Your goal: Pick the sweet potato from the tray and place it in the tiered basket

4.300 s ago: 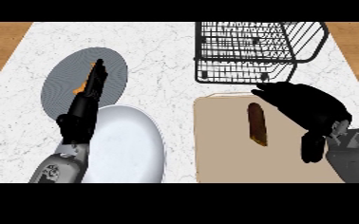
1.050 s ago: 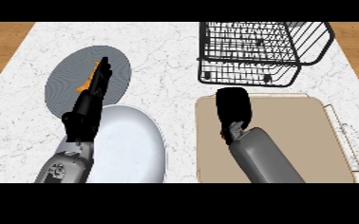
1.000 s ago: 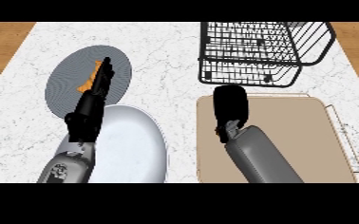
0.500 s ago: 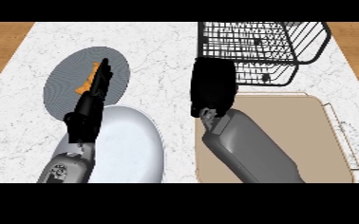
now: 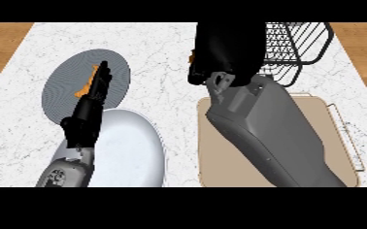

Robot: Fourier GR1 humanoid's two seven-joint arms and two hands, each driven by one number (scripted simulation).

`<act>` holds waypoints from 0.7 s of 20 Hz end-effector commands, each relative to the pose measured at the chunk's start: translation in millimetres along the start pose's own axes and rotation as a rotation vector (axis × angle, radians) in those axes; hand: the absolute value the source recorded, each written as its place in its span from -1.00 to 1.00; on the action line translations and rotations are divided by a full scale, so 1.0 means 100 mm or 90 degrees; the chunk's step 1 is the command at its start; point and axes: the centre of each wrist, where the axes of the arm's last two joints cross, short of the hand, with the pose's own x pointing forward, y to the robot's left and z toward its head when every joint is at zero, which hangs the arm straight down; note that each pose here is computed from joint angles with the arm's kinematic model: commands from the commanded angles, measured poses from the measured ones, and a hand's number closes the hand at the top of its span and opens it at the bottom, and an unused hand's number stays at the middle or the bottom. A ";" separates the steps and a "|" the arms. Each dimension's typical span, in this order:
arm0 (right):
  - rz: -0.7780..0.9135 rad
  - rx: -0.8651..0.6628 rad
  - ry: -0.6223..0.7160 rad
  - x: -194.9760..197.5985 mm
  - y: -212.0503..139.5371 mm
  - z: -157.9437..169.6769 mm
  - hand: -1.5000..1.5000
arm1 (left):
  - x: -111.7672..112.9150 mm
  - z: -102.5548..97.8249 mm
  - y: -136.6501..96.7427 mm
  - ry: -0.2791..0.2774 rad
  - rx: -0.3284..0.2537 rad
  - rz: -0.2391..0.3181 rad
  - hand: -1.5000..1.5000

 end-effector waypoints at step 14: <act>-0.093 -0.015 0.146 -0.13 -0.53 -0.70 1.00 | -0.01 -0.04 -0.05 -0.001 -0.001 0.004 0.00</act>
